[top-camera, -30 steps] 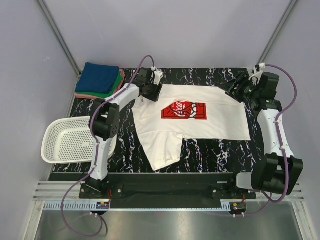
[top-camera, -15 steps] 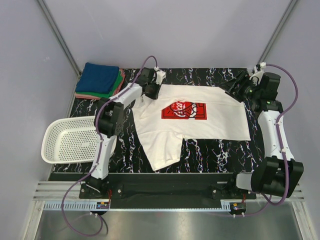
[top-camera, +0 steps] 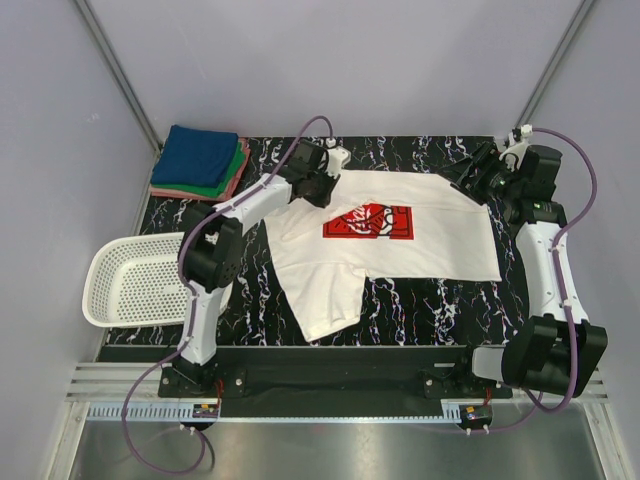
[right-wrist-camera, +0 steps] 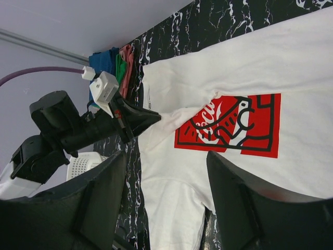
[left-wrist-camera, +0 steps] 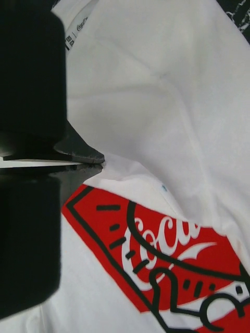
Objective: Fold and stack the t-shirts
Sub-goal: Fold the tshirt
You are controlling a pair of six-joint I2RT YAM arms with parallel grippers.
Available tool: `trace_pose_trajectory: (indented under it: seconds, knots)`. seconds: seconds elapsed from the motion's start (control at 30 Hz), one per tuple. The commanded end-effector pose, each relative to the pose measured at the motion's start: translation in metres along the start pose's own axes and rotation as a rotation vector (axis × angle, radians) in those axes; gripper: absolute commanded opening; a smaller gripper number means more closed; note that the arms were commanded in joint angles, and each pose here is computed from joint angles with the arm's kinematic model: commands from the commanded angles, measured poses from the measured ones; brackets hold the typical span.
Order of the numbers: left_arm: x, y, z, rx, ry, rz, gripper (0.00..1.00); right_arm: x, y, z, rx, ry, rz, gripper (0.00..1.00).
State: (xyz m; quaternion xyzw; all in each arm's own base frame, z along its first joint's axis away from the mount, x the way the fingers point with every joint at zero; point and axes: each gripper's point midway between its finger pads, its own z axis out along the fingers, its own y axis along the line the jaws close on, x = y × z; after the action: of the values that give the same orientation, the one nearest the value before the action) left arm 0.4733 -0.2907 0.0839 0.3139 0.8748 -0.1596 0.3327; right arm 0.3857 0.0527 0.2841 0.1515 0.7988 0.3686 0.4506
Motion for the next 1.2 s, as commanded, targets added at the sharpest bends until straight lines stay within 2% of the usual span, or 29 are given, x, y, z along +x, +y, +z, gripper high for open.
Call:
trace_pose_trajectory:
  seconds: [0.0,0.23,0.33,0.4,0.5,0.53,0.57,0.63,0.67,0.7,0.8,0.97,1.0,1.1,1.17]
  knots:
    - [-0.015,-0.016,-0.025,-0.004,-0.056,0.036,0.01,-0.005,0.013,-0.01,-0.026,-0.031,-0.047,0.71]
    - [0.015,-0.054,-0.025,0.128,0.031,0.042,0.04,-0.003,0.01,-0.007,-0.025,-0.019,-0.041,0.71]
    - [0.028,-0.069,-0.028,0.196,0.074,0.035,0.11,-0.002,0.008,-0.006,-0.024,-0.015,-0.039,0.71]
    - [0.033,-0.079,-0.032,0.239,0.09,0.04,0.2,-0.001,0.006,-0.005,-0.021,-0.013,-0.036,0.71]
    - [0.034,-0.089,-0.047,0.285,0.068,0.048,0.27,0.0,0.003,-0.003,-0.017,-0.01,-0.029,0.71]
    - [0.026,-0.084,-0.052,0.262,0.032,0.039,0.29,0.002,0.001,-0.001,-0.013,-0.005,-0.026,0.71]
    - [0.015,-0.081,-0.063,0.243,-0.014,0.036,0.36,0.002,0.001,0.0,-0.012,-0.003,-0.023,0.71]
    - [0.011,-0.051,-0.067,0.122,-0.048,-0.032,0.46,0.002,-0.001,0.001,-0.008,0.0,-0.022,0.71]
    - [0.011,-0.038,-0.067,0.077,-0.046,-0.049,0.48,0.003,-0.001,0.0,-0.007,0.002,-0.019,0.7]
    - [0.005,-0.014,-0.067,-0.04,-0.052,-0.075,0.48,0.003,-0.002,0.0,-0.003,0.002,-0.017,0.7]
    - [0.015,0.034,-0.059,-0.21,0.002,-0.122,0.45,0.002,-0.002,0.0,0.001,0.0,-0.018,0.69]
    - [0.015,0.051,-0.046,-0.238,0.038,-0.14,0.44,0.002,-0.003,0.001,0.004,0.001,-0.019,0.69]
    - [0.027,0.062,-0.045,-0.304,0.084,-0.161,0.44,0.002,-0.006,0.002,0.011,0.003,-0.015,0.69]
    - [0.039,0.077,-0.05,-0.347,0.09,-0.292,0.44,0.003,-0.019,0.009,0.06,-0.004,0.008,0.67]
    - [0.04,0.09,-0.056,-0.375,0.078,-0.34,0.47,0.016,-0.032,0.022,0.108,0.043,0.037,0.66]
